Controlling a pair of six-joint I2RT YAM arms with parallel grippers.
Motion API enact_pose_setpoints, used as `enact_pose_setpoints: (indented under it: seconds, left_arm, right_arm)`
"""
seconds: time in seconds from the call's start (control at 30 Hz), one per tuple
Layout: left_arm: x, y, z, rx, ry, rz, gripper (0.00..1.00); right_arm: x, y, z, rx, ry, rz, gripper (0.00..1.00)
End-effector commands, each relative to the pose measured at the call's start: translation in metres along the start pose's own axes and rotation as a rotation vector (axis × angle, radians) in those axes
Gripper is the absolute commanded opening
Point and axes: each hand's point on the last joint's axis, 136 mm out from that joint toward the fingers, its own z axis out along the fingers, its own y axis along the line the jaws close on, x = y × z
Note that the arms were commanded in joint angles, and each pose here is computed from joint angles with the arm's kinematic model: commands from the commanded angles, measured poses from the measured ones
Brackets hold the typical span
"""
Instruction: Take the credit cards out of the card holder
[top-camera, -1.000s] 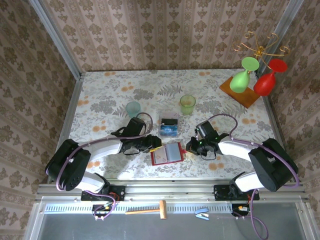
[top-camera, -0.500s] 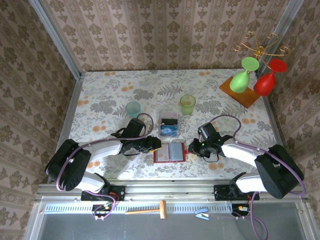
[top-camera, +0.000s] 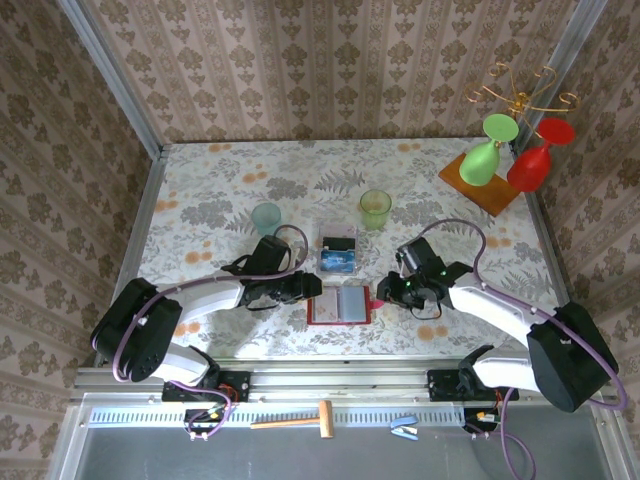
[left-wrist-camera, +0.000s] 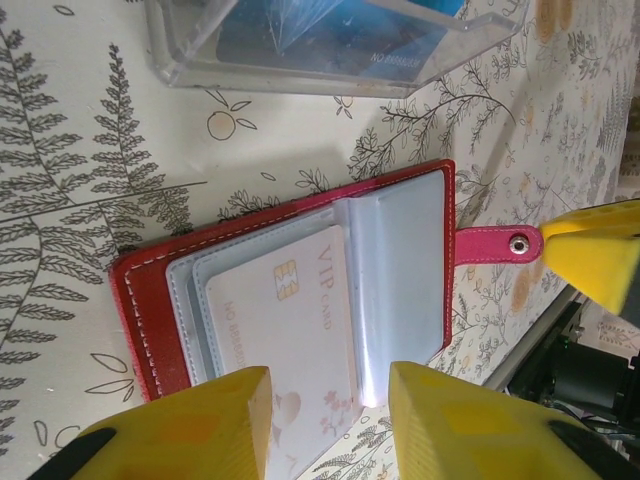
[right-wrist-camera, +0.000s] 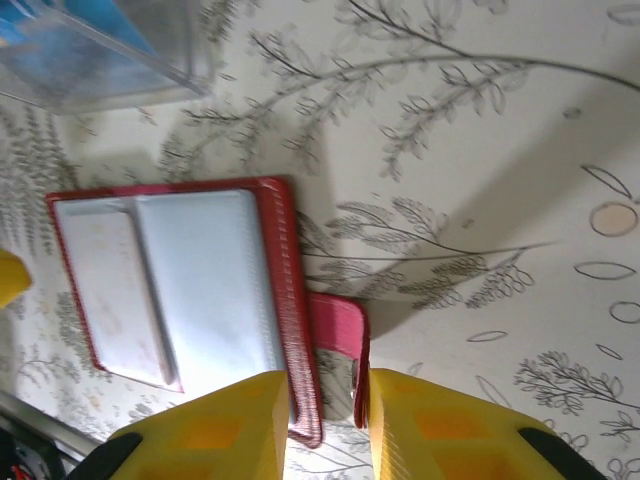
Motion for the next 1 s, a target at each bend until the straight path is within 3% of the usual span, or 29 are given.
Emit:
enact_pose_setpoints:
  seconds: [0.0,0.27,0.5,0.97]
  left_arm:
    - [-0.013,-0.007,-0.001,-0.003,-0.034,-0.007,0.37]
    - [-0.017,-0.009,-0.005,-0.010,-0.066,-0.046,0.37]
    - [-0.009,-0.001,-0.004,-0.035,-0.047,-0.079,0.36]
    - [0.007,0.014,0.003,-0.029,-0.026,-0.156,0.30]
  right_arm:
    - [-0.004,0.011,-0.012,0.013,-0.012,-0.043,0.29]
    - [-0.003,0.045,-0.015,-0.004,-0.012,-0.102,0.29]
    - [0.012,0.074,0.004,-0.101,0.053,-0.077,0.28]
    - [0.023,0.084,0.049,-0.145,0.111,0.002,0.27]
